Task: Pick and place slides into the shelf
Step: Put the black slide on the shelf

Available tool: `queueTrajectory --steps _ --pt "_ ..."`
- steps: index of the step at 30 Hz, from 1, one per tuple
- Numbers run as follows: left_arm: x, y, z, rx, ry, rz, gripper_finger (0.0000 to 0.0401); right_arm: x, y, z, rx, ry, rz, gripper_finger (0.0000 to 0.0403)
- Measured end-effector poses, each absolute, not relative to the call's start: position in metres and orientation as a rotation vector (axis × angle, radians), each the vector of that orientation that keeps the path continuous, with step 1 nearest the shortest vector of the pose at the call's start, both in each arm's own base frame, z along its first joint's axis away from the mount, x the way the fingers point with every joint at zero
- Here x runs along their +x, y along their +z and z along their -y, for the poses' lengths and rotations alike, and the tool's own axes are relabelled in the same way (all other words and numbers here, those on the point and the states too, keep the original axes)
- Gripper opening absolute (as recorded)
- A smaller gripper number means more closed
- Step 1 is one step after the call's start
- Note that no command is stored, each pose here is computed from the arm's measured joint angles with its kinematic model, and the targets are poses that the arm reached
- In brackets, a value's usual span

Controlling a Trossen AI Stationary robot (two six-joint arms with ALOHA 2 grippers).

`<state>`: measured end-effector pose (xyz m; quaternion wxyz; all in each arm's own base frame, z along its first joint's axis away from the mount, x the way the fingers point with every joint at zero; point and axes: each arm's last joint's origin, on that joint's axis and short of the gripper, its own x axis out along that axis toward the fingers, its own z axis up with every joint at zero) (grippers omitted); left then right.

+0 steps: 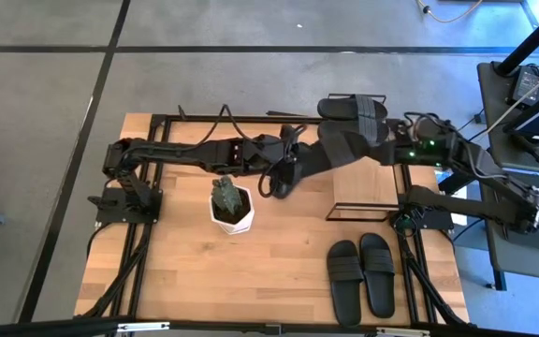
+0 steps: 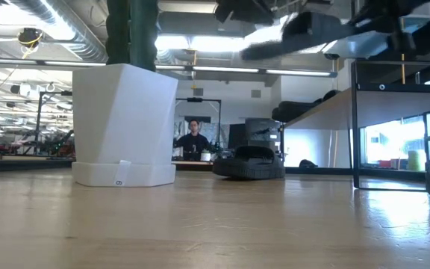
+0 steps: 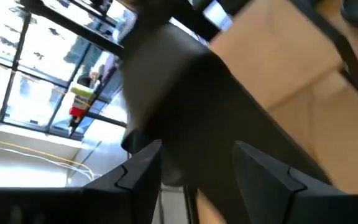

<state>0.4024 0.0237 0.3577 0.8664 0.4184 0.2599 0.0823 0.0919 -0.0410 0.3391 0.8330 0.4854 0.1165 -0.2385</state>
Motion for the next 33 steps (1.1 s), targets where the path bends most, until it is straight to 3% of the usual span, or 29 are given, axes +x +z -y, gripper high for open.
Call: queueTrajectory --steps 9,16,24,33 --pt "0.382 0.386 -0.055 0.567 0.324 -0.429 0.0186 0.049 0.331 0.024 1.078 -0.648 -0.207 0.0043" --pt "0.373 0.389 -0.077 0.394 0.299 -0.405 0.0186 0.022 0.321 0.012 1.143 -0.732 -0.194 0.0043" --pt "0.373 0.388 -0.080 0.380 0.284 -0.408 0.0186 0.009 0.311 0.008 1.162 -0.837 -0.242 0.0043" --pt "0.372 0.387 -0.080 0.379 0.283 -0.412 0.0186 0.023 0.277 0.016 1.151 -0.930 -0.327 0.0043"
